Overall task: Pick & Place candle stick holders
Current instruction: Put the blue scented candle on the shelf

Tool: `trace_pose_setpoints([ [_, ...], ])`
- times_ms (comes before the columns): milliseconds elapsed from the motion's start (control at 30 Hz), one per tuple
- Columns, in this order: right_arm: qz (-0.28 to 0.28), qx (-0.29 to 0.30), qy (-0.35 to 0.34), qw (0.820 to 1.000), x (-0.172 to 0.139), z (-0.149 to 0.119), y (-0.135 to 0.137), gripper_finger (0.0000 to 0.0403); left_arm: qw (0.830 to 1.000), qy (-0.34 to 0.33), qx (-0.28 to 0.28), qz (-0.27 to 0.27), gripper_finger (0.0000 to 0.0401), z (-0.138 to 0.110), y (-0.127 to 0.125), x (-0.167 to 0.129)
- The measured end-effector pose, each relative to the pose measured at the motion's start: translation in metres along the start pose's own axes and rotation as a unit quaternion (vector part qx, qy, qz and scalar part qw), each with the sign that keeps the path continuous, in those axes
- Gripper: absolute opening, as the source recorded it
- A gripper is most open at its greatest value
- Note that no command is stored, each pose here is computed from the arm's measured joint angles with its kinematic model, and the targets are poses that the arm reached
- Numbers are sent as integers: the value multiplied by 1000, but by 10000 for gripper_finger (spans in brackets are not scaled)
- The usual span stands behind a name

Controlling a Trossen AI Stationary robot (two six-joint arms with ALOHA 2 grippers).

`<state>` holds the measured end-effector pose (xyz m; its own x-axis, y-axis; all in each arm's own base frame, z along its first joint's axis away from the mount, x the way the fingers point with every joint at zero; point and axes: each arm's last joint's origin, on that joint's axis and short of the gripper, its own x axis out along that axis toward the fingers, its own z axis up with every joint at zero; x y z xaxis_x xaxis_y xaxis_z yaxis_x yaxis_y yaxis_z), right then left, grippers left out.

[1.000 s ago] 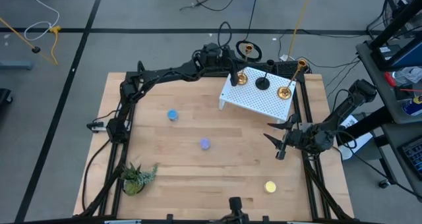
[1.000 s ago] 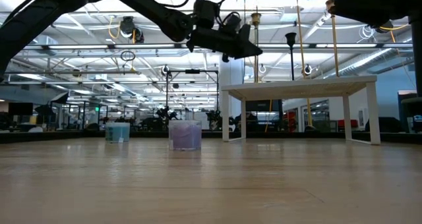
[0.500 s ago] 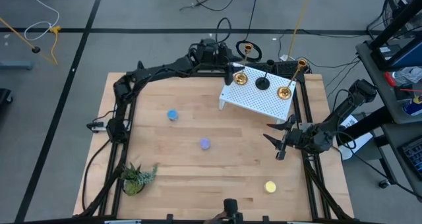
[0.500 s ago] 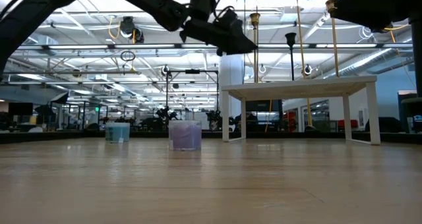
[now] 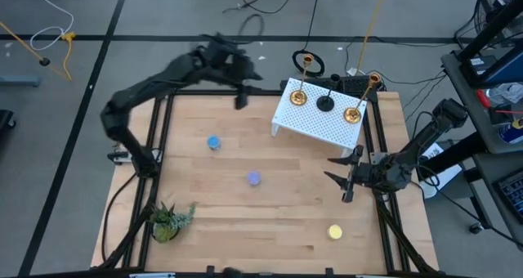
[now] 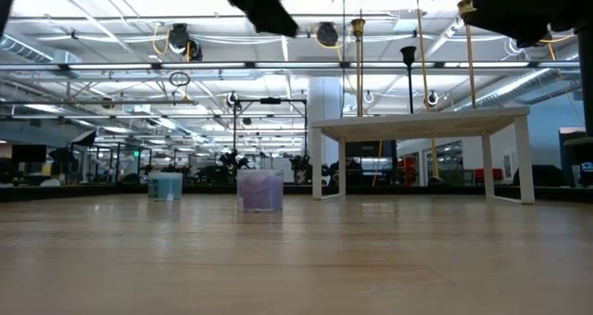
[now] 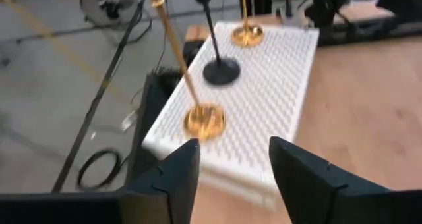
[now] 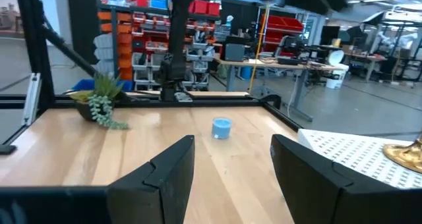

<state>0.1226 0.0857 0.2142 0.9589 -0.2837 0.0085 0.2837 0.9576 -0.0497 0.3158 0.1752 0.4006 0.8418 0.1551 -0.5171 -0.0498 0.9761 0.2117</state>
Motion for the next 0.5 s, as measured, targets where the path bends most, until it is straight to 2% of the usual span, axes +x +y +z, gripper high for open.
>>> trace_pose_setpoints([
  [133,-13,1,0,1000,3,0,-2,196,999,40,-18,13,161,-3,-8,-53],
  [267,-26,0,2,1000,6,-1,-4,196,999,44,-26,-17,145,-18,-24,-84],
  [333,-32,0,2,999,8,-1,-5,196,998,41,-29,-25,140,-32,-33,-87],
  [500,-44,30,1,999,10,-1,-8,196,995,58,-76,-33,136,-84,-53,-66],
])
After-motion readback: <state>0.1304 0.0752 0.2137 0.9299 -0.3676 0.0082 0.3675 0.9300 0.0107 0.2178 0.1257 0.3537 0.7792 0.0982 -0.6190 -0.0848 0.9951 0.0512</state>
